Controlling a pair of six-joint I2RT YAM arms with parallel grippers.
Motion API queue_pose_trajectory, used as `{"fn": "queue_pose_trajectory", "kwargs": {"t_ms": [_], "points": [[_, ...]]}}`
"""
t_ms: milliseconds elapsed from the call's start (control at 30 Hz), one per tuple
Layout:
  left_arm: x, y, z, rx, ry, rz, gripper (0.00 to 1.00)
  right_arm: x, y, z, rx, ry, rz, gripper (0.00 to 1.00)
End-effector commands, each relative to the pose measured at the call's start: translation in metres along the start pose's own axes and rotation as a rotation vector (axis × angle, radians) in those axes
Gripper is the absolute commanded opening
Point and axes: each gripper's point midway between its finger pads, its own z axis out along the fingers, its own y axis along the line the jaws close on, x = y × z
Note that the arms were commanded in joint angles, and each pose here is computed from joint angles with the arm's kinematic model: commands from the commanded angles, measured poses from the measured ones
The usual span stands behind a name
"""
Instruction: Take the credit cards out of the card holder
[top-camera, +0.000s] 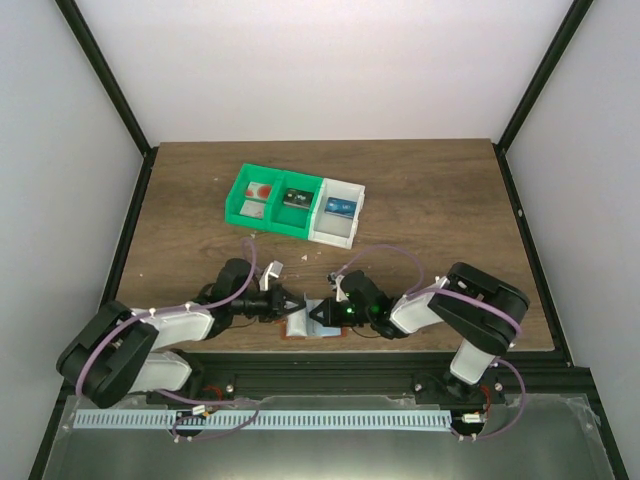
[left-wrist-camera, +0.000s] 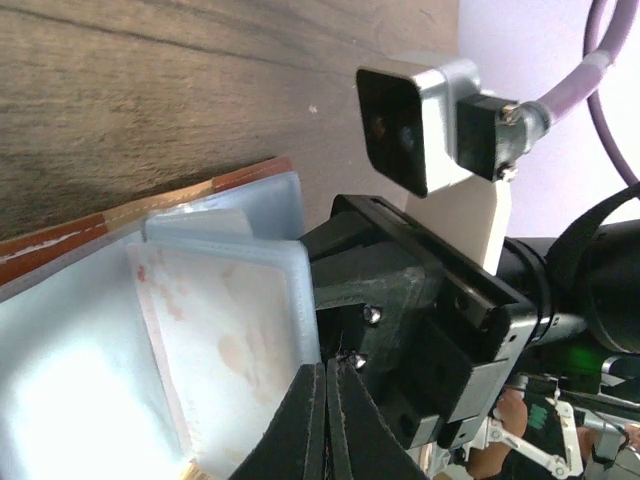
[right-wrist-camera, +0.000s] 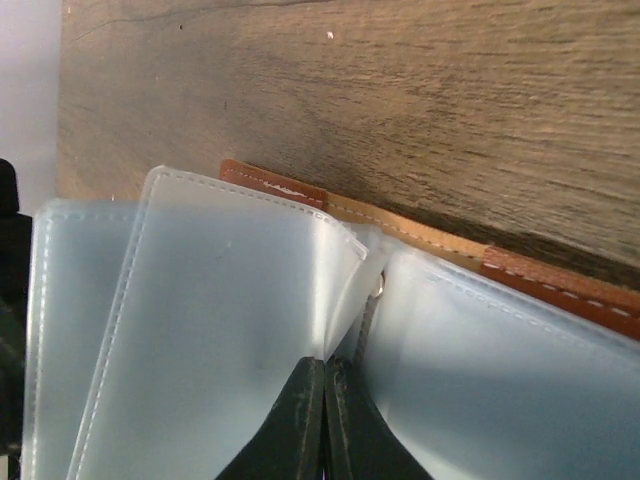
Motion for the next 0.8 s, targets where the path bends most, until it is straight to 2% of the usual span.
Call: {"fn": "queue_pose_trajectory", "kwargs": {"t_ms": [0,100,200,300,533,767], "points": [[0.005,0.002,0.002,0.032,0.014,-0.014,0.0,0.004,-0.011,0.001,0.02,0.011,0.022,0.02],[0.005,0.004,0.003,0.032,0.015,-0.023,0.0,0.005,-0.012,0.001,0.02,0.011,0.024,0.02],[0.005,0.007,0.006,0.029,0.022,-0.026,0.12,0.005,-0.012,0.001,0.019,0.014,0.027,0.03],[0.006,0.002,0.009,0.052,0.032,-0.015,0.17,0.004,-0.01,0.001,0.014,0.011,0.023,0.07],[0.009,0.008,0.02,0.029,0.054,-0.012,0.13,0.004,-0.011,0.002,0.013,0.015,0.028,0.06],[0.006,0.026,0.02,-0.083,0.035,0.011,0.09,0.004,-0.012,0.003,0.015,0.016,0.032,0.06]]}}
